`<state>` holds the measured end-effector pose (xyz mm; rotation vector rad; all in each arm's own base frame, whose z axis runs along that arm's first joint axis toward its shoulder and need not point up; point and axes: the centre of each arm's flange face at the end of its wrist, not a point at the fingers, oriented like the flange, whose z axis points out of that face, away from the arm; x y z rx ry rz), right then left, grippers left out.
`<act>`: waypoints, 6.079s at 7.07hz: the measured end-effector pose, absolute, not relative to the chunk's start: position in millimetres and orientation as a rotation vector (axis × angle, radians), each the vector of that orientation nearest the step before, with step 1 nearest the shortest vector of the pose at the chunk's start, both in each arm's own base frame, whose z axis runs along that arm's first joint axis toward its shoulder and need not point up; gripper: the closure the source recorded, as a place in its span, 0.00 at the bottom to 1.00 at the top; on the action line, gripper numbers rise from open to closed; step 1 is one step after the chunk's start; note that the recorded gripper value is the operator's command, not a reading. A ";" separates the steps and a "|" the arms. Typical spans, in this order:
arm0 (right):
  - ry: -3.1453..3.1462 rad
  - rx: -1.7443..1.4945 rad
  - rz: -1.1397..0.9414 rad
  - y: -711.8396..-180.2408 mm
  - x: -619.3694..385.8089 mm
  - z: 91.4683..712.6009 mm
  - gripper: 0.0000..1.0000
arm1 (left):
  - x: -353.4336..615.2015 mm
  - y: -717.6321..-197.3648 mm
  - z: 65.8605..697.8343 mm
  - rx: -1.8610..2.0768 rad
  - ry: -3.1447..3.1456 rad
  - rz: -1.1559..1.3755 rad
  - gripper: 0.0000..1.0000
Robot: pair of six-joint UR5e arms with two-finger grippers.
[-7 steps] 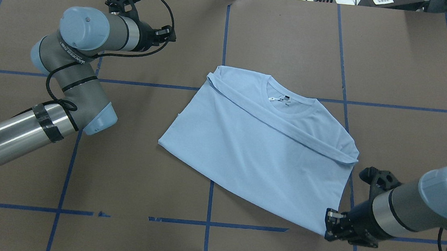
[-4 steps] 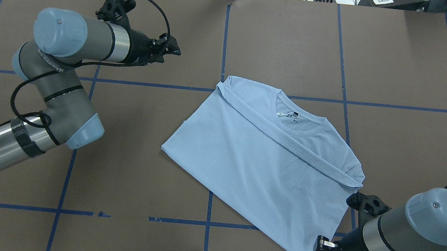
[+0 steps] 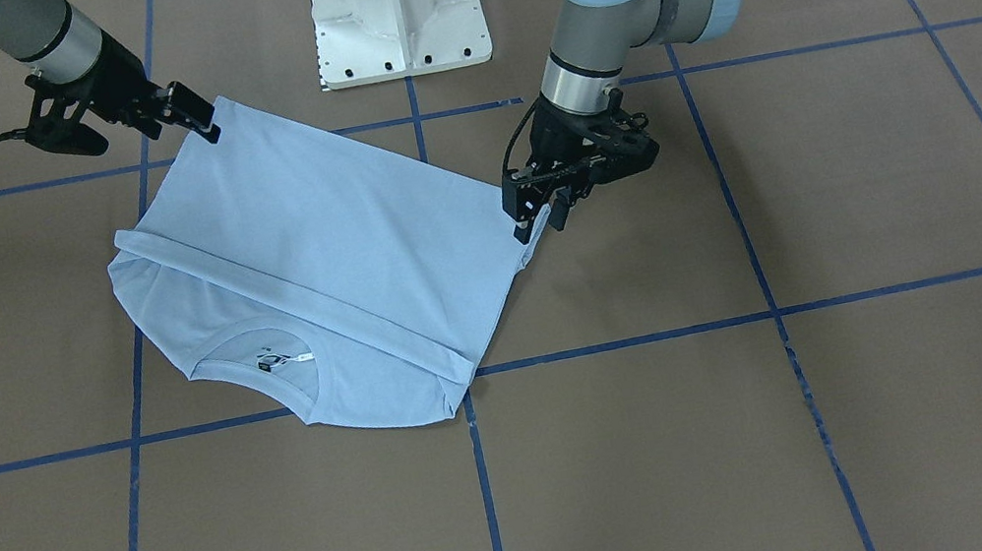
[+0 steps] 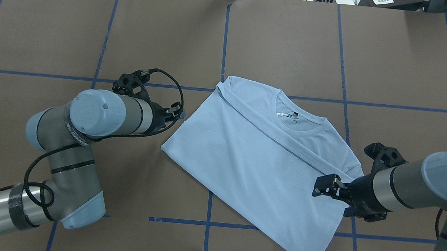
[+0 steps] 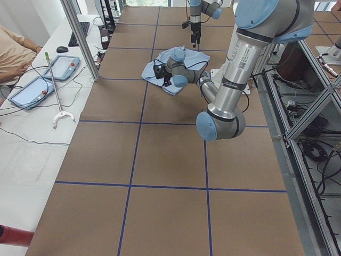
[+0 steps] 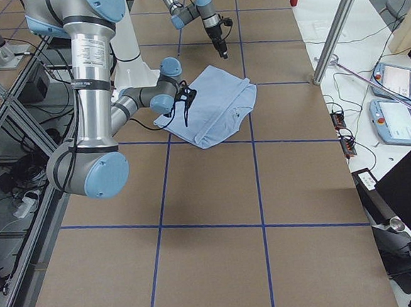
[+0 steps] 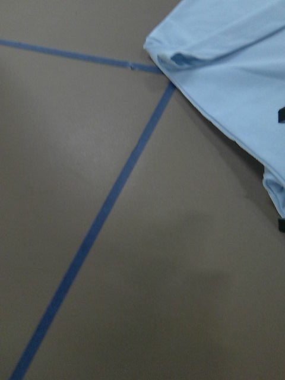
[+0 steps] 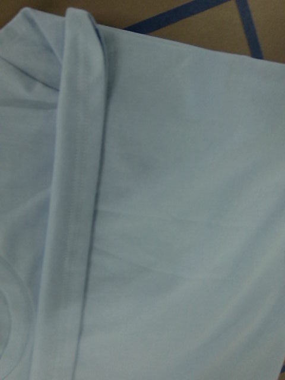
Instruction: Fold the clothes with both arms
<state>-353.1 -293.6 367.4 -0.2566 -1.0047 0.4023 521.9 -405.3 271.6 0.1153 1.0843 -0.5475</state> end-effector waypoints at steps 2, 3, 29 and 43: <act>-1.010 -0.233 0.430 -309.5 -355.9 367.6 0.00 | 539.7 -383.9 279.3 0.089 1.050 -0.563 0.39; -1.011 -0.230 0.432 -311.4 -357.1 367.0 0.00 | 543.2 -380.0 281.7 0.082 1.029 -0.566 0.39; -1.138 0.008 0.459 -369.7 -465.9 272.4 0.05 | 492.8 -589.3 291.9 0.380 1.097 -0.602 0.35; -0.854 0.433 -0.454 -282.1 -556.0 269.1 1.00 | 500.5 -551.3 332.4 0.323 1.086 -0.603 0.37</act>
